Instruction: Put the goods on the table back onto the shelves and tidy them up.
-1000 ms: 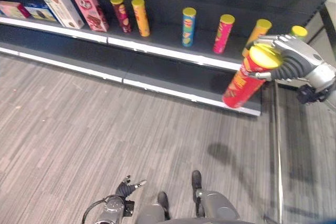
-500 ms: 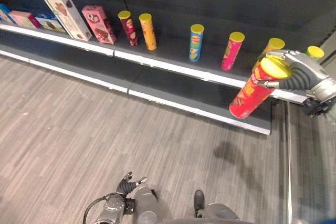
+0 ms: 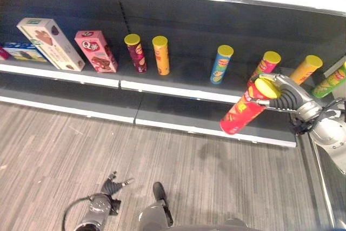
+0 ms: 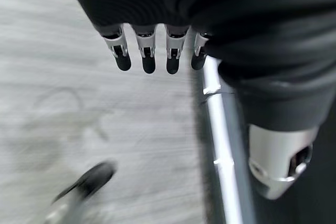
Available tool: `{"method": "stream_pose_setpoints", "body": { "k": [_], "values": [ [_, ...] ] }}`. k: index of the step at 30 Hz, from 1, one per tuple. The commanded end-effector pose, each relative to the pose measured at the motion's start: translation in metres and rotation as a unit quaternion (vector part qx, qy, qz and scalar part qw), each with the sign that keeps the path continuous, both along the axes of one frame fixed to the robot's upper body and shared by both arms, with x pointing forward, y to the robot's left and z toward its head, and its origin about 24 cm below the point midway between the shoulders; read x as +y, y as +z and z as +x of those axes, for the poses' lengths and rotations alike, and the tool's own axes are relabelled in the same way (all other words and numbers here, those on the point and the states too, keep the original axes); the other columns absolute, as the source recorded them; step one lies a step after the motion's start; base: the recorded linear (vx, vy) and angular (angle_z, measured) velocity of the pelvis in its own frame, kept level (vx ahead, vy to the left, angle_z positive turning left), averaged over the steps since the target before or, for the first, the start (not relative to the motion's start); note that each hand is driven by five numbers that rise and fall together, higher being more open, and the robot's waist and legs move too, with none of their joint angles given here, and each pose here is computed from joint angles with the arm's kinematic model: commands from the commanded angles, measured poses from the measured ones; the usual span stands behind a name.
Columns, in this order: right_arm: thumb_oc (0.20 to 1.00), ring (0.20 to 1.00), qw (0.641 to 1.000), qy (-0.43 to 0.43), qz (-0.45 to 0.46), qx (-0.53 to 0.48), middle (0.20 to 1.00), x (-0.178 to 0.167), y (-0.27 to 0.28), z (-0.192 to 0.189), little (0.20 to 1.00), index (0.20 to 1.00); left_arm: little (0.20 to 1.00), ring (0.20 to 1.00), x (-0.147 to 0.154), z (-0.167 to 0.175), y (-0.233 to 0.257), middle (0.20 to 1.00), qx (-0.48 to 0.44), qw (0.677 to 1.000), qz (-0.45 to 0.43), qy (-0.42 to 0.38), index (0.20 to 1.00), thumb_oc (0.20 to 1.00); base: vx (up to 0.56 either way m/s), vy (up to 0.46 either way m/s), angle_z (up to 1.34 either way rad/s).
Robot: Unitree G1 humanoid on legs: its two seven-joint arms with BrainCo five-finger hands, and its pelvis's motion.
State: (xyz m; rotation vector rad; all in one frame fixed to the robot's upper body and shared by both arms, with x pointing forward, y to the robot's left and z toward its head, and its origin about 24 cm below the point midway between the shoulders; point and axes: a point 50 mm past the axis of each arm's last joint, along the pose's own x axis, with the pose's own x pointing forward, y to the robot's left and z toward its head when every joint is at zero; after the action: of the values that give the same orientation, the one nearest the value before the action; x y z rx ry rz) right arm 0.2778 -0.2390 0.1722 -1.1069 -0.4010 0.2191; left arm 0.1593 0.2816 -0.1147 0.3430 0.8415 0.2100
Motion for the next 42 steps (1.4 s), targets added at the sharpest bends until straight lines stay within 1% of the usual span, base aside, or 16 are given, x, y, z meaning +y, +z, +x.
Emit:
{"method": "stream_pose_setpoints", "body": {
  "k": [1, 4, 9, 13, 16, 19, 25, 27, 30, 31, 32, 33, 36, 40, 42],
  "values": [
    [0.200, 0.200, 0.993, 0.026, 0.008, -0.117, 0.200, 0.007, 0.062, 0.005, 0.200, 0.200, 1.000, 1.000, -0.004, 0.000, -0.001, 1.000, 0.003, 1.000, 0.004, -0.016, 1.000, 1.000, 0.04, 0.235, -0.09],
    [0.200, 0.200, 0.993, 0.025, 0.008, -0.117, 0.200, 0.004, 0.066, 0.004, 0.200, 0.200, 1.000, 1.000, -0.016, 0.010, -0.003, 1.000, 0.008, 0.999, -0.008, -0.034, 1.000, 1.000, 0.20, 0.402, 0.16],
    [0.200, 0.200, 0.993, 0.012, 0.014, -0.115, 0.200, -0.004, 0.064, -0.003, 0.200, 0.200, 1.000, 1.000, -0.029, 0.023, 0.000, 1.000, -0.009, 0.998, -0.017, -0.068, 1.000, 1.000, 0.20, 0.078, 0.32],
    [0.200, 0.200, 0.993, 0.017, 0.018, -0.113, 0.200, -0.004, 0.062, -0.011, 0.200, 0.200, 1.000, 1.000, -0.034, 0.025, 0.004, 1.000, -0.028, 0.996, -0.028, -0.075, 1.000, 1.000, 0.28, 0.001, 0.18],
    [0.200, 0.200, 0.994, 0.019, 0.028, -0.109, 0.200, -0.003, 0.061, -0.010, 0.200, 0.200, 1.000, 1.000, -0.035, 0.025, 0.004, 1.000, -0.030, 0.997, -0.029, -0.069, 1.000, 1.000, 0.16, 0.068, -0.10],
    [0.200, 0.200, 0.995, 0.021, 0.017, -0.098, 0.200, -0.001, 0.057, -0.005, 0.200, 0.200, 1.000, 1.000, -0.034, 0.018, 0.001, 1.000, -0.026, 0.998, -0.035, -0.054, 1.000, 1.000, 0.25, 0.296, -0.48],
    [0.200, 0.200, 0.992, 0.048, 0.000, -0.120, 0.200, 0.018, 0.061, 0.003, 0.200, 0.200, 1.000, 1.000, -0.027, 0.003, -0.005, 1.000, -0.008, 0.999, -0.017, -0.048, 1.000, 1.000, 0.22, 0.473, -0.89],
    [0.200, 0.200, 0.991, 0.043, -0.005, -0.127, 0.200, 0.020, 0.060, 0.006, 0.200, 0.200, 1.000, 1.000, -0.024, 0.007, -0.002, 1.000, -0.015, 0.999, -0.012, -0.049, 1.000, 1.000, 0.01, 0.460, -0.76],
    [0.200, 0.200, 0.988, 0.058, 0.006, -0.145, 0.200, 0.032, 0.066, 0.010, 0.200, 0.200, 1.000, 1.000, -0.012, 0.013, 0.006, 1.000, -0.025, 0.999, 0.005, -0.046, 1.000, 1.000, -0.12, 0.305, -0.37],
    [0.200, 0.200, 0.987, 0.062, 0.008, -0.151, 0.200, 0.037, 0.068, 0.012, 0.200, 0.200, 1.000, 1.000, -0.005, 0.015, 0.009, 1.000, -0.026, 0.999, 0.016, -0.038, 1.000, 1.000, -0.11, 0.137, -0.45],
    [0.200, 0.200, 0.986, 0.063, 0.008, -0.152, 0.200, 0.038, 0.068, 0.013, 0.200, 0.200, 1.000, 1.000, -0.004, 0.015, 0.009, 1.000, -0.027, 0.999, 0.016, -0.037, 1.000, 1.000, -0.11, 0.134, -0.66],
    [0.200, 0.200, 0.985, 0.073, 0.016, -0.157, 0.200, 0.043, 0.070, 0.014, 0.200, 0.200, 1.000, 1.000, 0.004, 0.016, 0.012, 1.000, -0.029, 0.999, 0.025, -0.026, 1.000, 1.000, -0.09, 0.114, -0.68],
    [0.200, 0.200, 0.983, 0.092, 0.029, -0.157, 0.200, 0.053, 0.069, 0.015, 0.200, 0.200, 1.000, 1.000, 0.020, 0.009, 0.016, 1.000, -0.024, 0.999, 0.041, 0.000, 1.000, 1.000, -0.10, 0.093, -0.55],
    [0.200, 0.200, 0.983, 0.103, 0.019, -0.149, 0.200, 0.054, 0.063, 0.010, 0.200, 0.200, 1.000, 1.000, 0.023, -0.003, 0.009, 1.000, -0.001, 0.999, 0.041, 0.008, 1.000, 1.000, -0.03, 0.020, -0.51],
    [0.200, 0.200, 0.982, 0.123, 0.021, -0.145, 0.200, 0.062, 0.063, 0.007, 0.200, 0.200, 1.000, 1.000, 0.021, -0.006, 0.007, 1.000, 0.003, 0.999, 0.037, 0.015, 1.000, 1.000, -0.03, -0.021, -0.11]
  ]
}}
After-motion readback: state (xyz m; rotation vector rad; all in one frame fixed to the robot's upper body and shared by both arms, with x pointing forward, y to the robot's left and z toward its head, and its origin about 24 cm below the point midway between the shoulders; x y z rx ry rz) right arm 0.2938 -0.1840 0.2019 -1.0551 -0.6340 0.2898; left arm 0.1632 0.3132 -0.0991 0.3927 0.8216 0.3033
